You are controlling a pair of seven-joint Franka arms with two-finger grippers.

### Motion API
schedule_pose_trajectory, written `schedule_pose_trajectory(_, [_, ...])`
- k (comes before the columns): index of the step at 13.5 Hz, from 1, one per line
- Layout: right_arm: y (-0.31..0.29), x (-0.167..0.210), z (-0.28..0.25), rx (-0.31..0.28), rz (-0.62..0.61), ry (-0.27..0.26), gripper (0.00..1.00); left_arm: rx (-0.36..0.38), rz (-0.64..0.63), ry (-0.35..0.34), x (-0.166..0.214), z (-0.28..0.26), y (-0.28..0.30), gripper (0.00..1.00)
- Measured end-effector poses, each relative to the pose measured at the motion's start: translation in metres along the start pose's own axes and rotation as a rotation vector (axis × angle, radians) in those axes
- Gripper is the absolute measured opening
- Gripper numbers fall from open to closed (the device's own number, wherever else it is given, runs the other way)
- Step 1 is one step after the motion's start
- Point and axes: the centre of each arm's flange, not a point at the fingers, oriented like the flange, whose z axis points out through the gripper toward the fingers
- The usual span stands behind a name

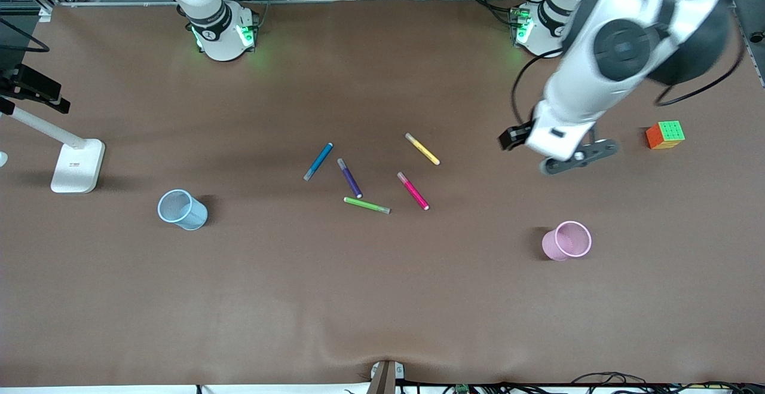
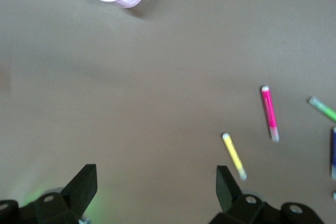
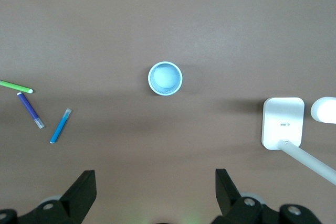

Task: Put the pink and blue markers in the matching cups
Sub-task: 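Move the left gripper over the pink marker and lower it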

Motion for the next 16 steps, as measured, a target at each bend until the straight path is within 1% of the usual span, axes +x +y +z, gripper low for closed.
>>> schedule_pose_trajectory(2, [0.0, 0.0, 0.0, 0.0, -0.001, 0.0, 1.0, 0.025, -0.057, 0.025, -0.019, 0.032, 0.045, 1.0])
schedule_pose_trajectory(5, [0.0, 0.0, 0.0, 0.0, -0.001, 0.0, 1.0, 0.036, -0.147, 0.079, -0.041, 0.084, 0.099, 1.0])
schedule_pose_trajectory(7, [0.0, 0.0, 0.0, 0.0, -0.001, 0.0, 1.0, 0.053, -0.21, 0.113, -0.058, 0.118, 0.128, 1.0])
schedule_pose_trajectory(9, [0.0, 0.0, 0.0, 0.0, -0.001, 0.0, 1.0, 0.048, -0.27, 0.153, -0.076, 0.15, 0.154, 1.0])
schedule_pose_trajectory(12, [0.0, 0.0, 0.0, 0.0, -0.001, 0.001, 1.0, 0.069, -0.332, 0.22, -0.096, 0.195, 0.177, 1.0])
schedule_pose_trajectory(13, [0.0, 0.0, 0.0, 0.0, -0.001, 0.001, 1.0, 0.07, -0.343, 0.228, -0.103, 0.206, 0.183, 0.99])
schedule_pose_trajectory(15, [0.0, 0.001, 0.0, 0.0, 0.0, 0.001, 1.0, 0.039, -0.355, 0.24, -0.116, 0.218, 0.195, 0.96])
schedule_pose_trajectory(16, [0.0, 0.001, 0.001, 0.0, 0.0, 0.0, 1.0, 0.02, -0.348, 0.256, -0.12, 0.221, 0.201, 0.89])
